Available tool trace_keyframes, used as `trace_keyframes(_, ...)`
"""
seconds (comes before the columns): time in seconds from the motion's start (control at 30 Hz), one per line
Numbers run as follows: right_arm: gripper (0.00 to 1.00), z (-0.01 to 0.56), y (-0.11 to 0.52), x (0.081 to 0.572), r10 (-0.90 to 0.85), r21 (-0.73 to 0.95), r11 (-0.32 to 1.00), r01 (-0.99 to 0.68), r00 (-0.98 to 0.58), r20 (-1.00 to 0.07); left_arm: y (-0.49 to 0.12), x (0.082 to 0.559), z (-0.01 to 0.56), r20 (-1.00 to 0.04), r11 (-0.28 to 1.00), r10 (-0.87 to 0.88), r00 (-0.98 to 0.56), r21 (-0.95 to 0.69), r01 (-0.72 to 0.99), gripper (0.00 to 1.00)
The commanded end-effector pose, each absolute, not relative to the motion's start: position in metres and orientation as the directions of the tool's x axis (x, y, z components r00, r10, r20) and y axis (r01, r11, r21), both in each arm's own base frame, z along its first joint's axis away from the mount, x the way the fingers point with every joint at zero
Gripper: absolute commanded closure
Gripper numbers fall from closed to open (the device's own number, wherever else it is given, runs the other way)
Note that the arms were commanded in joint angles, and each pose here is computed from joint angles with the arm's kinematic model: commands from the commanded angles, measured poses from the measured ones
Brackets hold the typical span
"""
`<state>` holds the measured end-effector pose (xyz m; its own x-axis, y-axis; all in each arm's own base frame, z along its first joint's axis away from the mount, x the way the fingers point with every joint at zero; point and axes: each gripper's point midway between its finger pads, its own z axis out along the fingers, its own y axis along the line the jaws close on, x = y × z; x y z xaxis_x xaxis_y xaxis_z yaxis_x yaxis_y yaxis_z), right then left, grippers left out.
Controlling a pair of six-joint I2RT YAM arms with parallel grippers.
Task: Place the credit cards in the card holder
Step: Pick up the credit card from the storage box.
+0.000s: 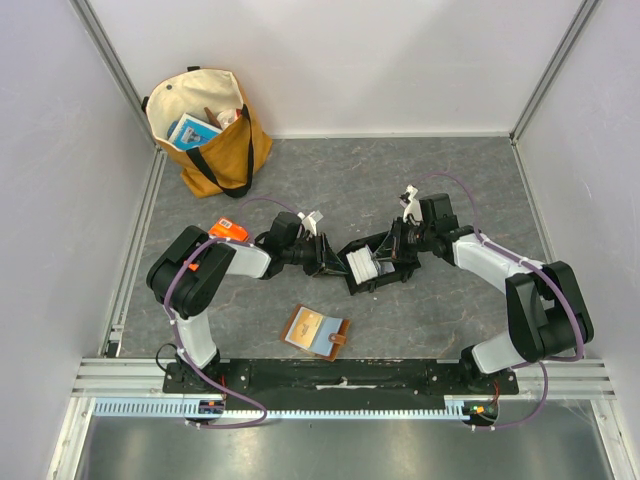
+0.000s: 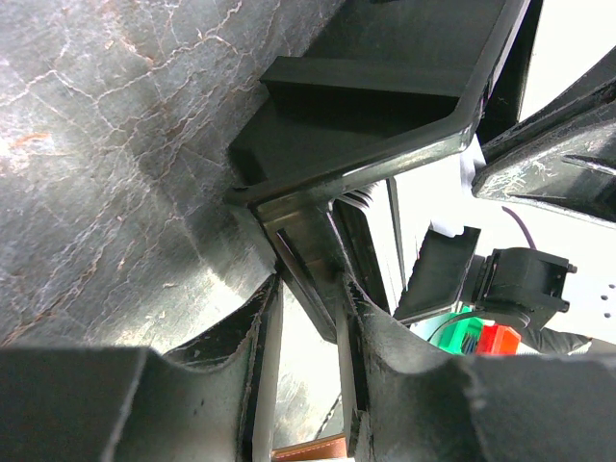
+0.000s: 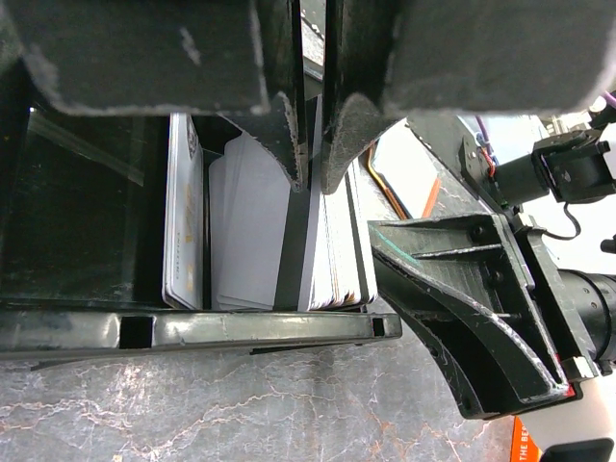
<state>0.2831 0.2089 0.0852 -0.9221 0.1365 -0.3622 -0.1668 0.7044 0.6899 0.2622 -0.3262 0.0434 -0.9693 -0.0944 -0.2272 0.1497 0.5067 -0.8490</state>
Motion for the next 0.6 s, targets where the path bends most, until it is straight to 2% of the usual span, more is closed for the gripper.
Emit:
trace_keyframes(0.0, 1.0, 0.0934, 0.2171, 0.2703, 0.102, 0.73, 0.657, -0.189, -0.937, -0.335, -0.3421, 0.2699, 0.0701, -0.287, 0.423, -0.094, -0.953, -0.878, 0.223, 0.66)
trace_keyframes(0.27, 0.98, 0.0935, 0.2213, 0.2641, 0.085, 0.758, 0.624, -0.191, -0.947, -0.309, -0.3439, 0.2702, 0.0706, -0.283, 0.415, -0.094, -0.954, -0.882, 0.221, 0.66)
trace_keyframes(0.57, 1.0, 0.0928, 0.2233, 0.2629, 0.083, 0.773, 0.606, -0.188, -0.952, -0.296, -0.3437, 0.2694, 0.0713, -0.283, 0.408, -0.092, -0.955, -0.885, 0.223, 0.66)
